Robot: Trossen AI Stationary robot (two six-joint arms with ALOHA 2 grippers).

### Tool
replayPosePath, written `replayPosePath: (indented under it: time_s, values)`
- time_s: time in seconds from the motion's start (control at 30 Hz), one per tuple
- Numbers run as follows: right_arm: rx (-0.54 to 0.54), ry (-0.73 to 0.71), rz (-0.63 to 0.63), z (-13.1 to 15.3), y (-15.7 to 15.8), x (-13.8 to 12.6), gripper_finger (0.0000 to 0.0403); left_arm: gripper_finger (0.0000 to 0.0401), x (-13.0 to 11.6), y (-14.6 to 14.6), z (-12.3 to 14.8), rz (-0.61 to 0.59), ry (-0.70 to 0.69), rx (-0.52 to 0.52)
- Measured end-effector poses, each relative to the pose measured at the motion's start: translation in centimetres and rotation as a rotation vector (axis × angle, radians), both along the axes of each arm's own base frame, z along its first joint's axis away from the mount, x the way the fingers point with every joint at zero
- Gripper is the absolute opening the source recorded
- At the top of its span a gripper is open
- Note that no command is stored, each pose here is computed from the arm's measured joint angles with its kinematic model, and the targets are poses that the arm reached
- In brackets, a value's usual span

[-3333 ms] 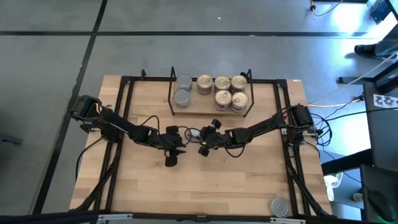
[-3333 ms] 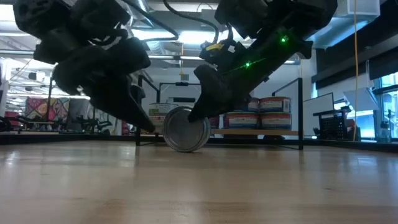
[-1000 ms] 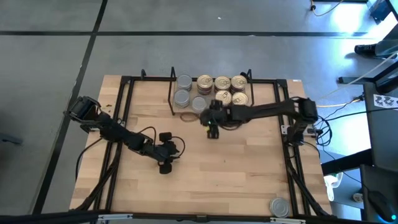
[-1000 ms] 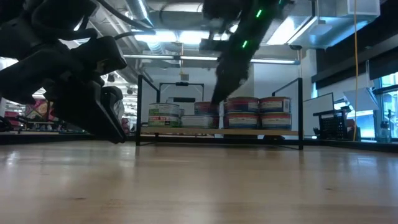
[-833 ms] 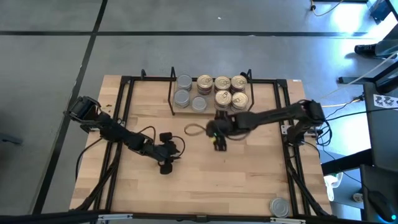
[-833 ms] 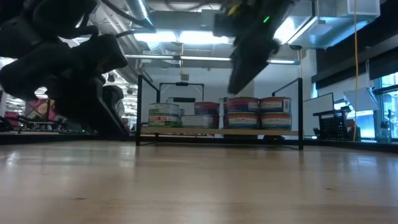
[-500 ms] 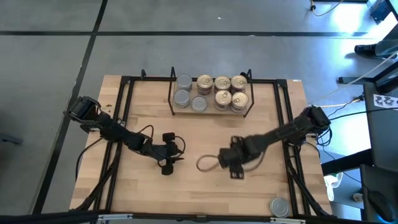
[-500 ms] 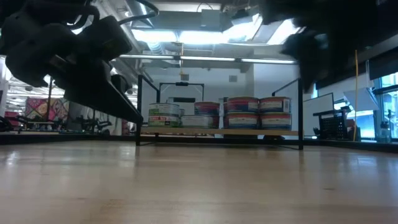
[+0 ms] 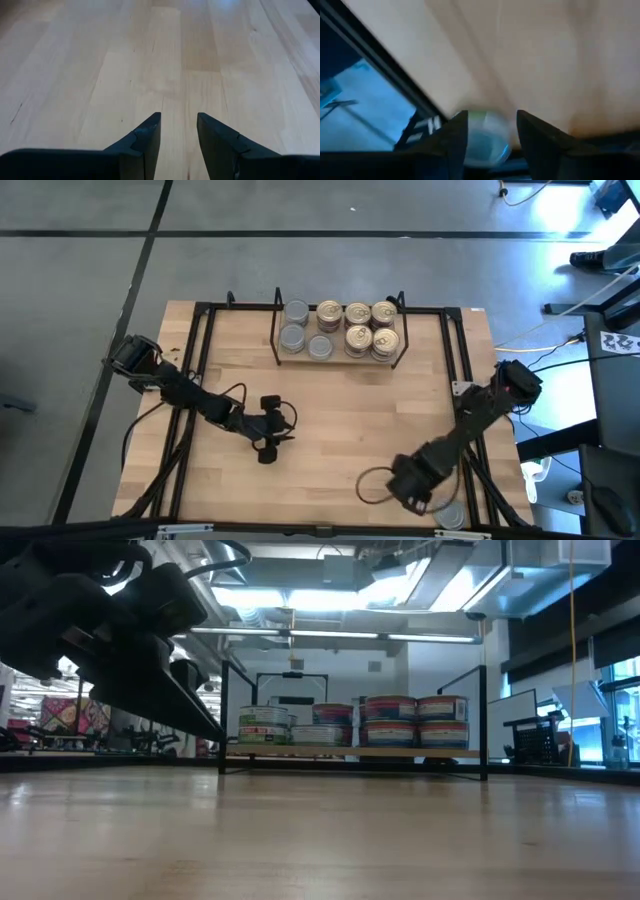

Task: Stack canned seafood by type on shelf
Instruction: Stack the green tuna can on top of the other green tuna can on the shelf

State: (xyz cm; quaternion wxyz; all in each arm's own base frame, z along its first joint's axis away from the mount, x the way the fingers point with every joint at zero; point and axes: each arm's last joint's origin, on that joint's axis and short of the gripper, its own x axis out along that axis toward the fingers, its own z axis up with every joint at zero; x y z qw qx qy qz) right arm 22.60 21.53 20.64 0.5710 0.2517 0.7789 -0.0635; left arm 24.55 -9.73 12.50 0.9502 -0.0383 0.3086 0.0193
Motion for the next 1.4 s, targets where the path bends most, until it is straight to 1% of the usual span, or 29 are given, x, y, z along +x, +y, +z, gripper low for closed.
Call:
replayPosePath:
  time_s: [0.17, 0.23, 0.3, 0.43, 0.57, 0.73, 0.93, 1.03, 1.1, 1.2, 1.27, 1.4]
  values:
    - [0.052, 0.157, -0.113, -1.3, 2.9, -3.1, 0.013, 0.0125, 0.0, 0.1, 0.0, -0.004, -0.003, 0.007]
    - [0.063, 0.173, -0.126, -1.6, 3.9, -4.1, 0.0119, 0.0125, 0.1, 0.0, 0.0, -0.008, -0.005, 0.013]
    - [0.048, 0.193, -0.131, -2.0, 4.5, -5.3, 0.0112, 0.0125, 0.1, 0.0, 0.0, -0.008, -0.005, 0.012]
    - [0.032, 0.188, -0.114, -2.8, 5.0, -6.5, 0.0106, 0.0125, 0.0, 0.0, 0.0, -0.002, -0.005, 0.003]
    - [-0.047, 0.095, -0.122, -3.9, 4.1, -6.4, 0.0106, 0.0125, 0.1, 0.0, 0.1, 0.002, -0.006, -0.003]
    - [-0.089, 0.042, -0.138, -4.4, 2.2, -4.7, 0.0106, 0.0125, 0.1, 0.0, 0.1, 0.003, -0.007, -0.004]
    - [-0.17, -0.119, -0.161, -4.6, -0.9, -1.2, 0.0106, 0.0125, 0.1, 0.0, 0.1, 0.004, -0.007, -0.005]
    - [-0.248, -0.209, -0.189, -4.6, -2.7, 0.4, 0.0106, 0.0125, 0.1, 0.0, 0.0, 0.001, -0.007, -0.001]
    - [-0.319, -0.275, -0.206, -4.6, -4.0, 1.4, 0.0106, 0.0125, 0.1, 0.1, 0.1, 0.001, -0.007, 0.0]
    - [-0.43, -0.345, -0.278, -4.7, -6.1, 2.9, 0.0106, 0.0125, 0.1, 0.1, 0.1, 0.002, -0.007, 0.0]
    - [-0.468, -0.379, -0.322, -4.7, -7.4, 3.8, 0.0106, 0.0125, 0.1, 0.1, 0.1, 0.003, -0.007, -0.001]
    - [-0.511, -0.466, -0.303, -4.6, -9.6, 5.5, 0.0106, 0.0125, 0.1, 0.2, 0.1, 0.005, -0.007, 0.003]
